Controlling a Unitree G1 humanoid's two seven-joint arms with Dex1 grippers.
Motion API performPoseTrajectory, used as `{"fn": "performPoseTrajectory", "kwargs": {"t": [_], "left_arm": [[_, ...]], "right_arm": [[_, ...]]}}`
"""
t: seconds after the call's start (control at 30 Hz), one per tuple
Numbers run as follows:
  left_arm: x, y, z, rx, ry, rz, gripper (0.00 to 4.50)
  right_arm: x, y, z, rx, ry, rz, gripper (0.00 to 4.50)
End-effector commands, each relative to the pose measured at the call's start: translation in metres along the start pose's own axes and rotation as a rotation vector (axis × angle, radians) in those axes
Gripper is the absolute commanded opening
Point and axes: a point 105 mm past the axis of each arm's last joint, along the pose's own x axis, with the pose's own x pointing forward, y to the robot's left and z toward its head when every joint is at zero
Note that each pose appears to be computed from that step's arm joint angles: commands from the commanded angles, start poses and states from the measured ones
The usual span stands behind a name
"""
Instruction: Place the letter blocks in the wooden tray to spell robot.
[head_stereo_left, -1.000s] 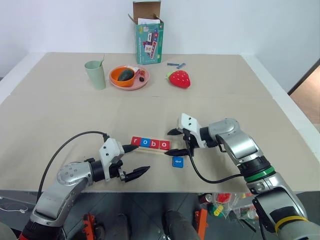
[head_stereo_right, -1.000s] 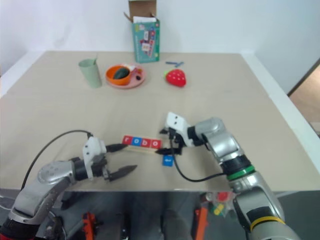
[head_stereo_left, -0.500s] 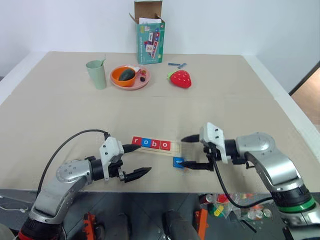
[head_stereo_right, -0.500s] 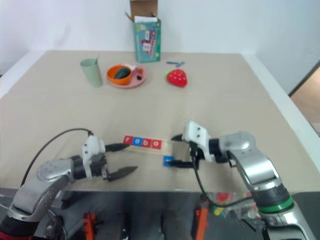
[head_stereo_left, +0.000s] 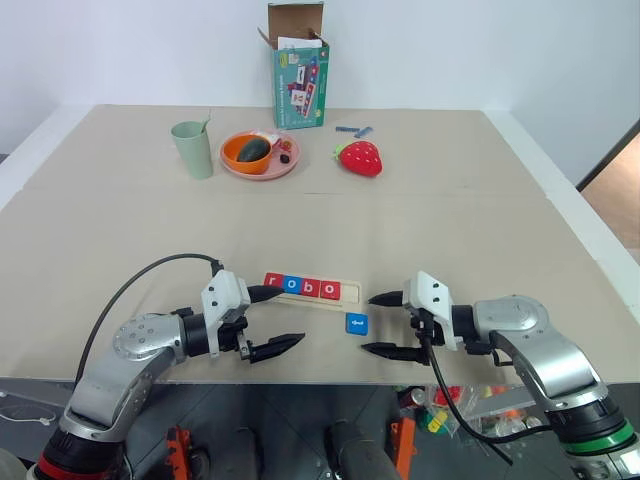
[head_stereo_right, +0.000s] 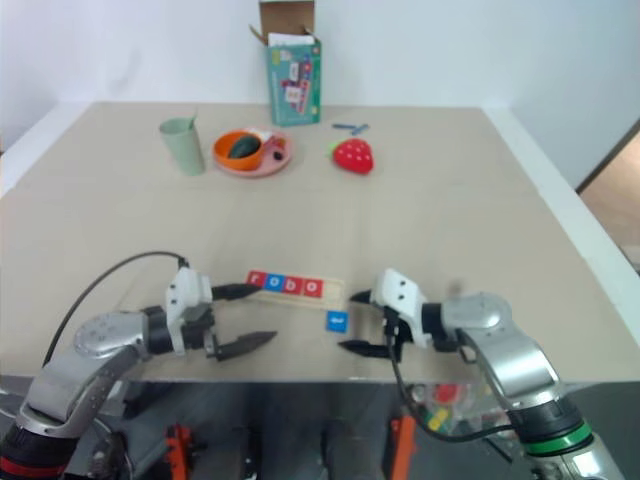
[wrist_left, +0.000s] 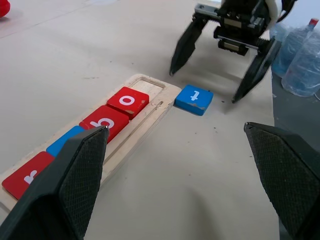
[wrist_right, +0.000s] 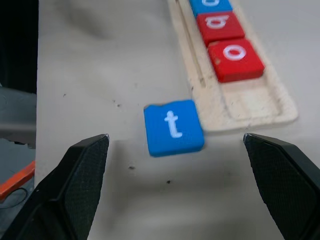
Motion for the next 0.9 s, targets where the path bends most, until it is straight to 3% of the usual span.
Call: {"fn": "performPoseTrajectory", "kwargs": {"t": [0.03,0.17,0.53,0.63,0.77,0.9], "left_arm": [[0.0003,-0.0049,0.0061,0.033,-0.006,-0.013,4.5],[0.0005,-0.006,0.0054,0.033,-0.003,-0.011,4.5],[0.0023,-0.0053,0.0049,0.035,0.001,-0.01,4.5],[0.0027,-0.0054,0.0048,0.035,0.003,-0.01,4.5],[0.0024,-0.0061,0.0042,0.034,0.005,-0.008,4.5],[0.0021,-0.0061,0.0031,0.032,0.008,-0.005,4.5]], "right_arm": [[-0.0007,0.0007,0.0061,-0.029,-0.023,-0.01,4.45],[0.0018,0.0019,0.0063,-0.034,-0.028,-0.013,3.32],[0.0062,0.0011,0.0056,-0.028,-0.025,-0.016,3.32],[0.0073,0.0008,0.0056,-0.026,-0.026,-0.014,2.55],[0.009,0.0022,0.0071,-0.024,-0.032,-0.004,1.19],[0.0085,0.0016,0.0073,-0.027,-0.032,-0.004,1.18]]}}
